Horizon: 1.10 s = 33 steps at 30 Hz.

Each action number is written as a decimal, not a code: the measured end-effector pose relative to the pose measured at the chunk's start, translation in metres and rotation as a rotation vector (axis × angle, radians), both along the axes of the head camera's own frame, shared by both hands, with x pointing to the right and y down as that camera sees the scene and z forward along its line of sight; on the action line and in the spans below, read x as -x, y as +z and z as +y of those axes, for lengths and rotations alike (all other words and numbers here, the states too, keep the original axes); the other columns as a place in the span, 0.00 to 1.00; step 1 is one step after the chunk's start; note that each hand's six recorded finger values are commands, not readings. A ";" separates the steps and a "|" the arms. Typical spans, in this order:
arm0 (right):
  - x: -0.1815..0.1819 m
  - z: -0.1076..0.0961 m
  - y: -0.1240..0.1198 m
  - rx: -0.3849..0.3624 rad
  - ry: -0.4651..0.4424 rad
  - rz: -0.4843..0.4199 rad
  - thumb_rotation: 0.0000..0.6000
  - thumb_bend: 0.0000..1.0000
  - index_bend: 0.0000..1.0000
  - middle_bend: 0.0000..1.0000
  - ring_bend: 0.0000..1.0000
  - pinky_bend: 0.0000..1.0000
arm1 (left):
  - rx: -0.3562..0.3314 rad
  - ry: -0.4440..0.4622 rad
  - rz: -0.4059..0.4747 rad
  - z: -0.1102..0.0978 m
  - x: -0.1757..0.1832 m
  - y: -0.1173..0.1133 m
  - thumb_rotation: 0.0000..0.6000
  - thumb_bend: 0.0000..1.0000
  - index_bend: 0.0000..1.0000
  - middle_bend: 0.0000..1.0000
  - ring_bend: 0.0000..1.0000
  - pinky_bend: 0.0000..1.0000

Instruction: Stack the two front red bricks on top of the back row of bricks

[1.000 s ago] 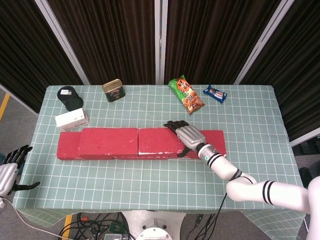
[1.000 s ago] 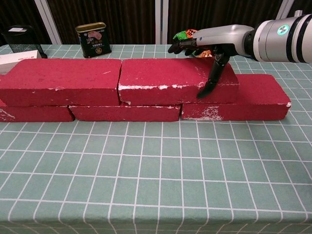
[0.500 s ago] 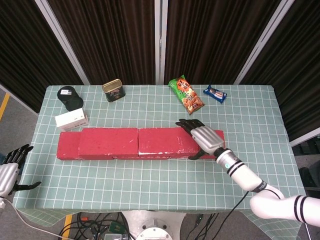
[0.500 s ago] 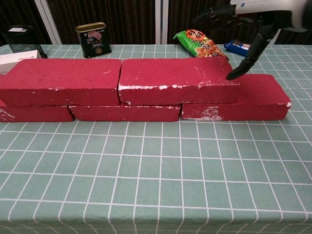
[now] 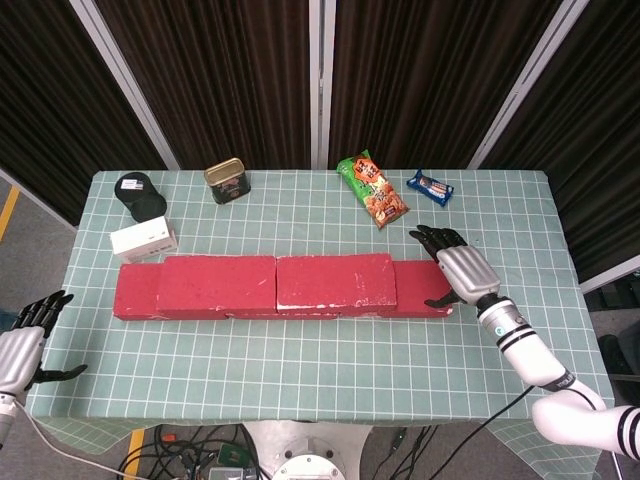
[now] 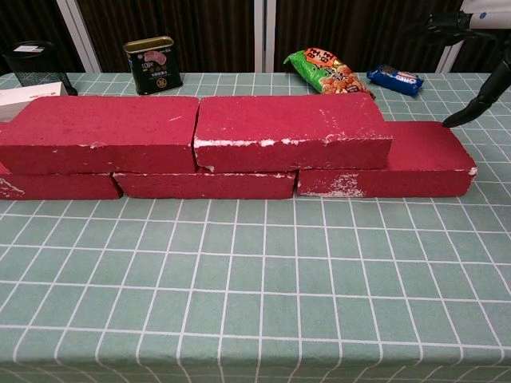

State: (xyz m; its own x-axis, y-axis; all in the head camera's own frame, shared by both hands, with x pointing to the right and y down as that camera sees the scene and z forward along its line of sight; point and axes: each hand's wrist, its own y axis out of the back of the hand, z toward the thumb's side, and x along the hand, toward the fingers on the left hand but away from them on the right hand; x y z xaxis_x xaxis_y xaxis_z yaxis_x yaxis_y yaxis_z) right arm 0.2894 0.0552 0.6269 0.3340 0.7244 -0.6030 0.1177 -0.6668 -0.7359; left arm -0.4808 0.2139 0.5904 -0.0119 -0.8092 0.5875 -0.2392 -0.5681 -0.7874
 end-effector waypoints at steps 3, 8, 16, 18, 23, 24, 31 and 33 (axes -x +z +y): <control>-0.001 0.000 0.012 0.016 0.010 0.007 1.00 0.00 0.00 0.00 0.00 0.00 | 0.001 -0.003 -0.001 0.000 0.001 0.000 1.00 0.00 0.06 0.00 0.00 0.00; 0.006 0.000 0.025 0.028 0.015 0.003 1.00 0.01 0.00 0.00 0.00 0.00 | -0.001 -0.012 0.000 0.001 0.004 0.000 1.00 0.00 0.06 0.00 0.00 0.00; 0.031 -0.002 0.036 0.023 0.003 -0.036 1.00 0.05 0.00 0.00 0.00 0.00 | -0.002 -0.013 0.005 0.001 0.005 0.001 1.00 0.00 0.06 0.00 0.00 0.00; 0.037 -0.003 0.038 0.023 -0.001 -0.044 1.00 0.05 0.00 0.00 0.00 0.00 | -0.002 -0.014 0.004 0.001 0.006 0.001 1.00 0.00 0.06 0.00 0.00 0.00; 0.047 -0.004 0.040 0.029 -0.013 -0.049 1.00 0.05 0.00 0.00 0.00 0.00 | -0.006 -0.015 0.008 0.001 0.007 0.000 1.00 0.00 0.06 0.00 0.00 0.00; 0.048 -0.004 0.041 0.031 -0.014 -0.049 1.00 0.05 0.00 0.00 0.00 0.00 | -0.006 -0.015 0.008 0.001 0.006 0.000 1.00 0.00 0.06 0.00 0.00 0.00; 0.049 -0.002 0.042 0.039 -0.010 -0.054 1.00 0.05 0.00 0.00 0.00 0.00 | -0.005 -0.011 0.009 0.000 0.006 0.000 1.00 0.00 0.06 0.00 0.00 0.00; 0.049 -0.002 0.040 0.035 -0.012 -0.054 1.00 0.05 0.00 0.00 0.00 0.00 | -0.005 -0.010 0.009 0.001 0.005 0.000 1.00 0.00 0.06 0.00 0.00 0.00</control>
State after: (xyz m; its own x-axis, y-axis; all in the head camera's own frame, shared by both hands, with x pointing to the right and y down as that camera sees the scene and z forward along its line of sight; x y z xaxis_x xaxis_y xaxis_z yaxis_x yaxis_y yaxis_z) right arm 0.2403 0.0530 0.6674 0.3748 0.6989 -0.6092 0.1486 -0.6939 -0.7046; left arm -0.4862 0.2146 0.5907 -0.0141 -0.8120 0.5835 -0.2519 -0.5619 -0.7879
